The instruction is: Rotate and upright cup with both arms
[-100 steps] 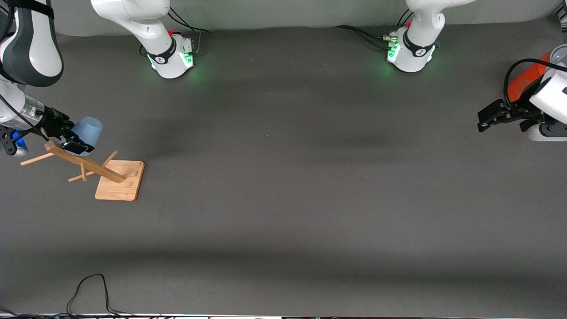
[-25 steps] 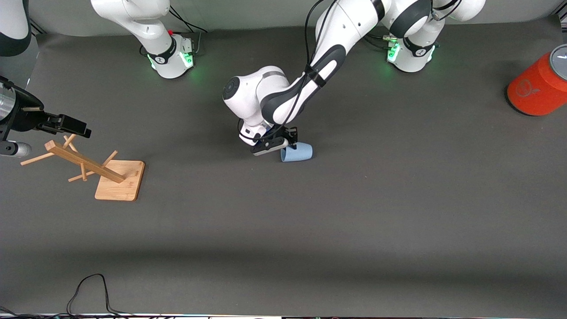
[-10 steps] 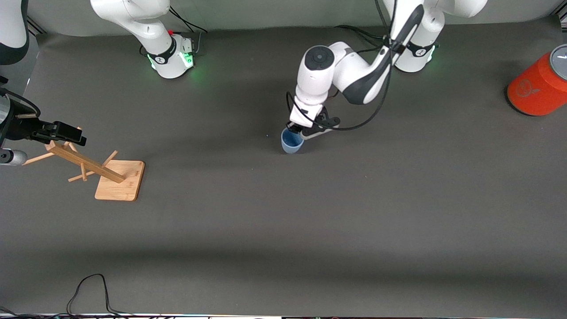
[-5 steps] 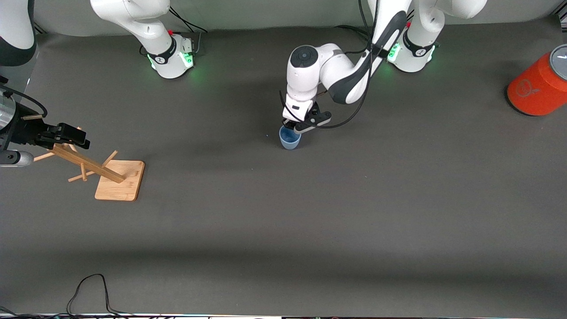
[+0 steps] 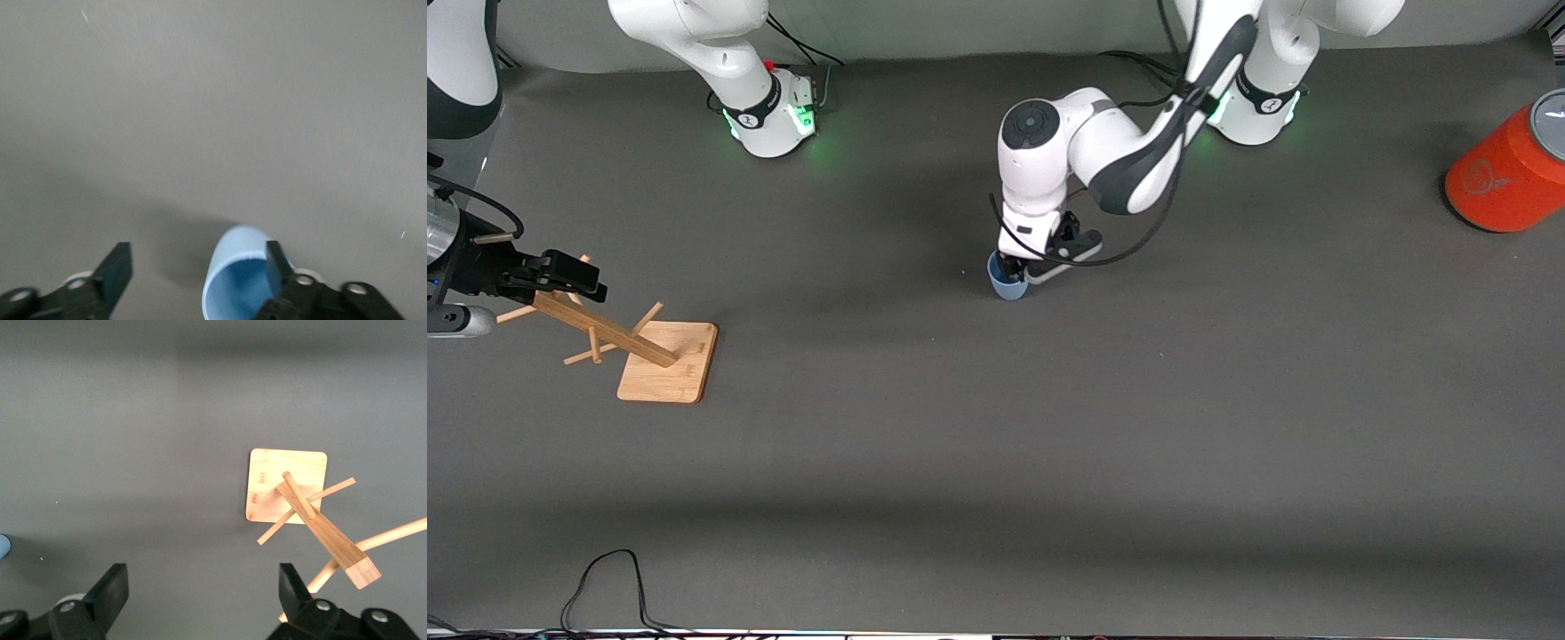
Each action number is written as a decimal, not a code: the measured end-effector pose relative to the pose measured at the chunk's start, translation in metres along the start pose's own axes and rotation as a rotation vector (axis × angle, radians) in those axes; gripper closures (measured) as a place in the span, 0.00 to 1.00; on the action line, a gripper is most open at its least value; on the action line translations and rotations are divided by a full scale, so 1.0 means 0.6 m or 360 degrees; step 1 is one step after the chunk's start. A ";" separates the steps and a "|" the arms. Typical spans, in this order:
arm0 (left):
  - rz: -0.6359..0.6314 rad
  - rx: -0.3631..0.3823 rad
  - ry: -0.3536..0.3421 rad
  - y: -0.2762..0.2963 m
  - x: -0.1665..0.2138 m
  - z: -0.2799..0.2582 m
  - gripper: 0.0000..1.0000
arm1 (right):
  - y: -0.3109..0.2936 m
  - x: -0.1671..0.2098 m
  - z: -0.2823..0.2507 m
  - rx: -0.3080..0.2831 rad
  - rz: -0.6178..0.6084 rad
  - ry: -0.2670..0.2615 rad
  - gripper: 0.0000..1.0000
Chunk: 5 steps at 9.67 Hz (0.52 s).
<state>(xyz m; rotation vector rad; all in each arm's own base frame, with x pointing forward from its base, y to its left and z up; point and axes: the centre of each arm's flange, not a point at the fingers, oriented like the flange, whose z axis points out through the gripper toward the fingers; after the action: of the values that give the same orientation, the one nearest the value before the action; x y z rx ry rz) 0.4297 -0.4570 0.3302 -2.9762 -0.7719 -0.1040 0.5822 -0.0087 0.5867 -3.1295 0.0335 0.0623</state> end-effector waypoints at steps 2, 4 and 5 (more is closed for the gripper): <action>0.0151 0.0088 -0.0015 -0.027 0.128 -0.067 0.00 | 0.002 0.000 -0.008 -0.0004 0.0002 0.0017 0.00; 0.0296 0.0110 -0.0105 -0.104 0.281 -0.120 0.00 | 0.005 -0.001 -0.009 -0.0020 0.0004 0.0018 0.00; 0.0368 0.0104 -0.0167 -0.166 0.354 -0.147 0.00 | 0.006 -0.001 -0.009 -0.0022 0.0005 0.0018 0.00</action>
<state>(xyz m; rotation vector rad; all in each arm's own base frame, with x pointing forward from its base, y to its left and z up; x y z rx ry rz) 0.5619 -0.2749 0.4397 -3.0009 -0.4249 0.0881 0.5819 -0.0126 0.5920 -3.1438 0.0384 0.0450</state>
